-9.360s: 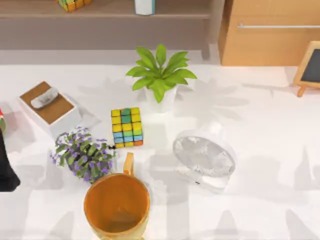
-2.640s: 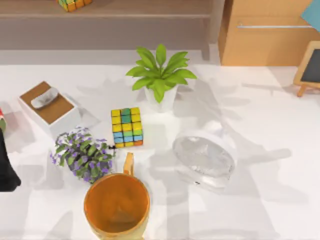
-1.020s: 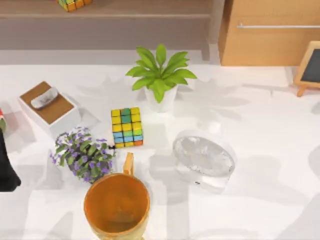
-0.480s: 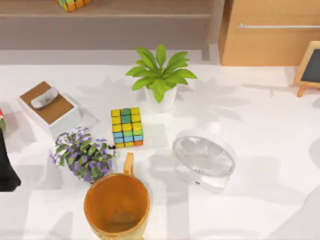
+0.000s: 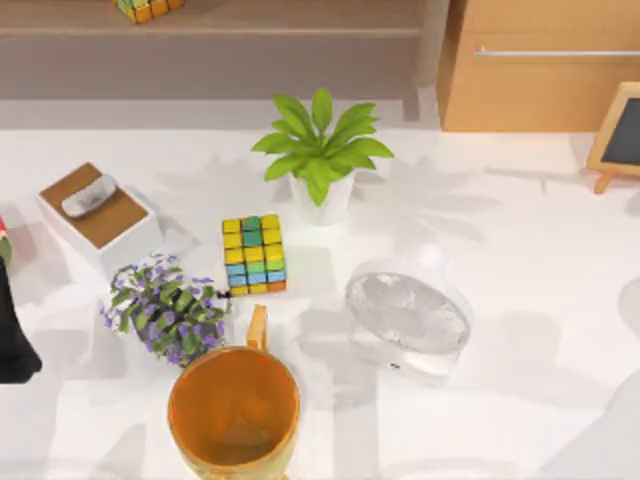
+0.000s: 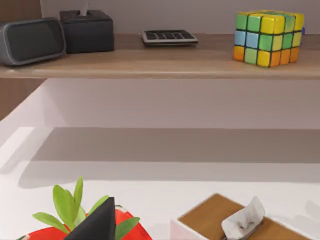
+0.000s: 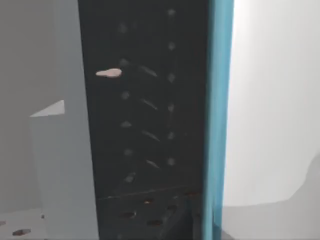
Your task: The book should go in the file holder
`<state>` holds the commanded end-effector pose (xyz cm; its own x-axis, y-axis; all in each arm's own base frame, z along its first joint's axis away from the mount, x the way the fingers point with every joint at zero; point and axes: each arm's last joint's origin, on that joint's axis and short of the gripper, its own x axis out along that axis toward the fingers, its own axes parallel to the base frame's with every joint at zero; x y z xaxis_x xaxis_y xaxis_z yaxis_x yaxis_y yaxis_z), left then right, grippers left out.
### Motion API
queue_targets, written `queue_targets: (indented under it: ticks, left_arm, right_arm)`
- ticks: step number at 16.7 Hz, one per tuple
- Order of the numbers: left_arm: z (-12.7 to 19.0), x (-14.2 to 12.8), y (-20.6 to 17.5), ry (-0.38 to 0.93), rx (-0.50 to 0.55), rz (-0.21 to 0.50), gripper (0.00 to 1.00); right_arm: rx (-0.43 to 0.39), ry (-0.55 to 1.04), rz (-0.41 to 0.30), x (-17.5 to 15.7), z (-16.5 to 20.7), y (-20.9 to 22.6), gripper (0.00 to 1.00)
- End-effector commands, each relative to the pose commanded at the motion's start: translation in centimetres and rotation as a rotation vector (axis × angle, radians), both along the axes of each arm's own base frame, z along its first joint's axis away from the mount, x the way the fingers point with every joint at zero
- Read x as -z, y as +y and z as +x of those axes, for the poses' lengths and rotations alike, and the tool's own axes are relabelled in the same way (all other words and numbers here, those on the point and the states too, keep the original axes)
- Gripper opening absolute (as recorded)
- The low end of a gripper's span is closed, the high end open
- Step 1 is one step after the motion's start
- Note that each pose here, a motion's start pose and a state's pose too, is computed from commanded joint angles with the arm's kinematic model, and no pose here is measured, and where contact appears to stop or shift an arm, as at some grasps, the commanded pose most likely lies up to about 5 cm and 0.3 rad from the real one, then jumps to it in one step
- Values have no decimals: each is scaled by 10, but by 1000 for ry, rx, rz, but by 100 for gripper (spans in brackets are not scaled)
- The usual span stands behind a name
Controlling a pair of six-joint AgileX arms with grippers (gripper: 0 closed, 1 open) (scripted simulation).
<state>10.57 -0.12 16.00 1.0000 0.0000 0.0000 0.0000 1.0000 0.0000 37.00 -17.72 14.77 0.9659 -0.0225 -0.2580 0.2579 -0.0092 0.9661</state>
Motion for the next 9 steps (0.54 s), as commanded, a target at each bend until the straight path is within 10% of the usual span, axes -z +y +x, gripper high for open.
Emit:
queue_targets:
  ticks: [3, 9]
  left_arm:
    - [0, 0, 0, 0, 0, 0, 100]
    - [0, 0, 0, 0, 0, 0, 100]
  right_arm:
    - [0, 0, 0, 0, 0, 0, 98]
    - [0, 0, 0, 0, 0, 0, 100]
